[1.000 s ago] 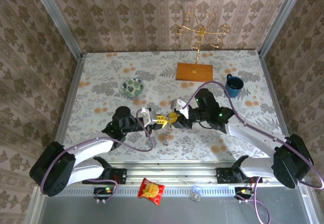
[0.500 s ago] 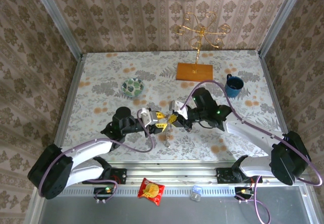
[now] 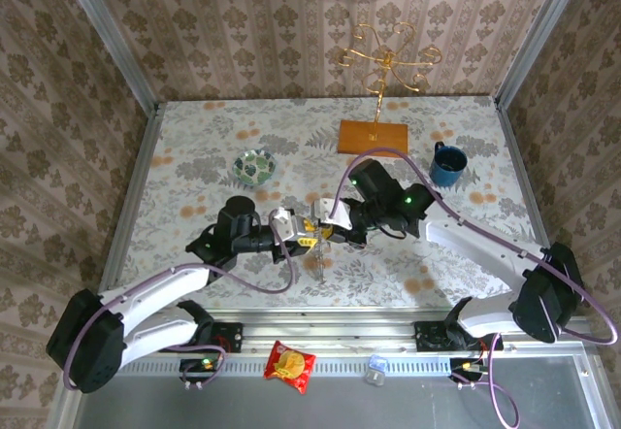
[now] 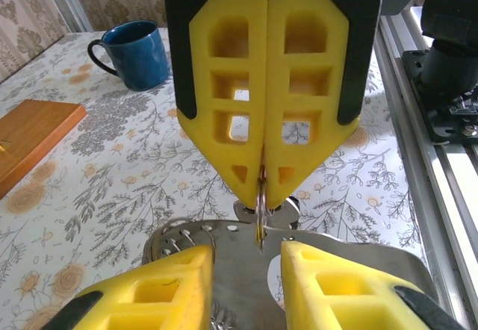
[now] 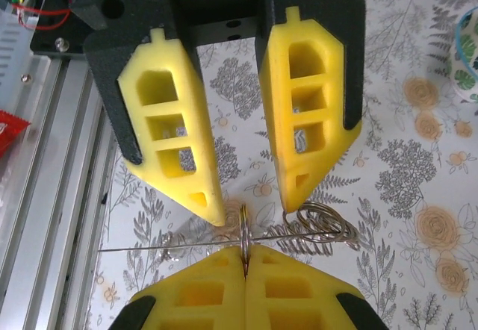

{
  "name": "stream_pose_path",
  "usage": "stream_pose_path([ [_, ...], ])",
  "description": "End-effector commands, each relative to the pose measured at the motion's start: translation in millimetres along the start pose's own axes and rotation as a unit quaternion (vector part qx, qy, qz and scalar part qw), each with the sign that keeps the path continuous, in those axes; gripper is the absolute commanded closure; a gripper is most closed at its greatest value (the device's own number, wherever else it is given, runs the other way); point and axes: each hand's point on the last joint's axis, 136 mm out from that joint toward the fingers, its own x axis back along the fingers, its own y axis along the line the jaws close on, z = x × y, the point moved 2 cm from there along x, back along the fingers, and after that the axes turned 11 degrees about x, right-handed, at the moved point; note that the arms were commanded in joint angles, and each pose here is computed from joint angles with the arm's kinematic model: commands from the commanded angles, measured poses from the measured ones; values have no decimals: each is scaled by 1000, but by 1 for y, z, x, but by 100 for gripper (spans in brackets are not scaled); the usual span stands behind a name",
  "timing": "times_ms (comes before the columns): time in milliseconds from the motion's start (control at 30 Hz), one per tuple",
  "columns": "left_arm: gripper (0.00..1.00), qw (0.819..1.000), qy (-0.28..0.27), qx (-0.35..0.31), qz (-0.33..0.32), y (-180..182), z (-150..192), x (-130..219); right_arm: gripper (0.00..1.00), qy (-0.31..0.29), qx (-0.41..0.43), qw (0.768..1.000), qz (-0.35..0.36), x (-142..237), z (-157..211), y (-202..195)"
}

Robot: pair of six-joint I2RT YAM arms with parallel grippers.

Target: Put the keys on the keyring

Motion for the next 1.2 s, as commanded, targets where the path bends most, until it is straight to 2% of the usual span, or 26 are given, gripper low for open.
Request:
stream_pose_path([
  [0, 72, 999, -12, -22, 24, -5, -16, -2, 100, 32, 31, 999, -14, 4, -3, 3],
  [100, 77, 999, -15, -23, 31, -5, -19, -3, 100, 43, 38, 998, -28, -2, -3, 4],
  [233, 96, 999, -14, -21, 37, -5, -18, -5, 100, 32, 42, 998, -32, -1, -10, 5],
  [300, 100, 999, -14, -18, 40, -7, -17, -5, 99, 17, 33, 999, -22, 1, -13, 4],
  [433, 100, 999, -29, -14, 36, -8, -16, -4, 73, -56, -6, 998, 20, 16, -16, -1],
  [533, 100, 998, -47, -8, 35, -9, -16, -3, 68, -98, -39, 994, 41, 21, -12, -2],
  [633, 100, 998, -62, -7, 33, -9, -17, -2, 67, -117, -59, 990, 52, 20, -8, -2],
  [933, 100, 997, -69, -8, 35, -10, -14, -3, 67, -111, -87, 988, 68, 10, 3, -5],
  [1067, 100, 997, -71, -9, 35, -10, -14, -2, 70, -105, -89, 989, 57, 6, 5, -5],
  [1167, 100, 997, -70, -9, 35, -11, -13, -3, 77, -108, -86, 989, 52, 6, 4, -4],
])
